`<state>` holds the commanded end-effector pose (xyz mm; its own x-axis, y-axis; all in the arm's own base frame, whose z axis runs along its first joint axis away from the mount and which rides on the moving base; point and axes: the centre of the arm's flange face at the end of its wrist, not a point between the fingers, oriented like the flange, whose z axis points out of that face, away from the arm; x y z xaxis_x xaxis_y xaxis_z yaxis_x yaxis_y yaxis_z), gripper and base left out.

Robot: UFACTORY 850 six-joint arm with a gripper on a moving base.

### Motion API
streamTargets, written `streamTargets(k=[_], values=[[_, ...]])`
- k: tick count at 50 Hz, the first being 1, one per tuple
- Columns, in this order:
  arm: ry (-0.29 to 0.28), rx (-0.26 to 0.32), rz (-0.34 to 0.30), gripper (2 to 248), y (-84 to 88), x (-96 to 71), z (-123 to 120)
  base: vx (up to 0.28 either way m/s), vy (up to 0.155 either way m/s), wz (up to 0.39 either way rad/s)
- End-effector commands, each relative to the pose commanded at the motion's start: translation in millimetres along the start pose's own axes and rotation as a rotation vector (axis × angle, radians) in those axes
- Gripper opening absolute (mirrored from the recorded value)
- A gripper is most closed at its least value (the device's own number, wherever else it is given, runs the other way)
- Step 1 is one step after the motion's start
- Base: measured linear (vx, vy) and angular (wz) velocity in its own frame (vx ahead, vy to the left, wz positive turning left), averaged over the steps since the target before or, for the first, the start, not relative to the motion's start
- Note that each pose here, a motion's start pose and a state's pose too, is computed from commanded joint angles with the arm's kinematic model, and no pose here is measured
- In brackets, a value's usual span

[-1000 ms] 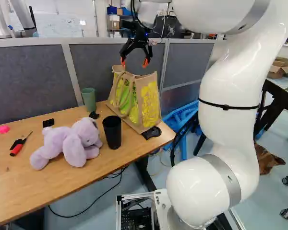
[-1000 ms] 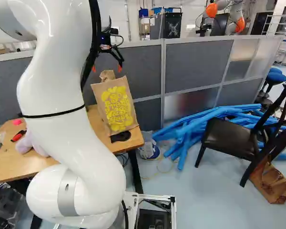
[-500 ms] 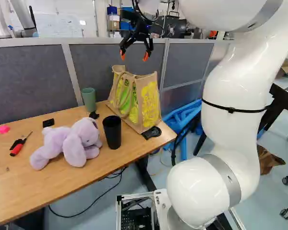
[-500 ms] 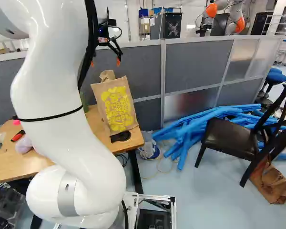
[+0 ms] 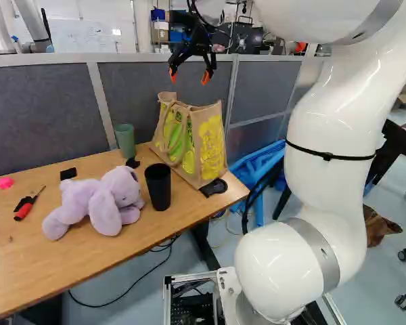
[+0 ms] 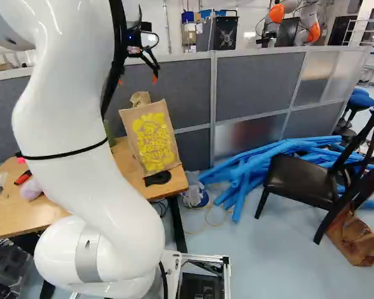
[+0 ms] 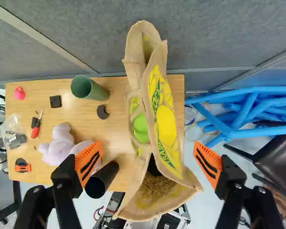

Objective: Pick up the bag on the ground and place it on the table

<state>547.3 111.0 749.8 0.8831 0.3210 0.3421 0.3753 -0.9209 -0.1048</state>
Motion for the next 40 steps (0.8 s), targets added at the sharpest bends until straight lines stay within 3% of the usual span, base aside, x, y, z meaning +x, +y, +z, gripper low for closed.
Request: streamTargets(k=[40], values=[[0.0,0.0,0.0,247,0.0,0.0,0.0,-0.055,-0.001,0.001]])
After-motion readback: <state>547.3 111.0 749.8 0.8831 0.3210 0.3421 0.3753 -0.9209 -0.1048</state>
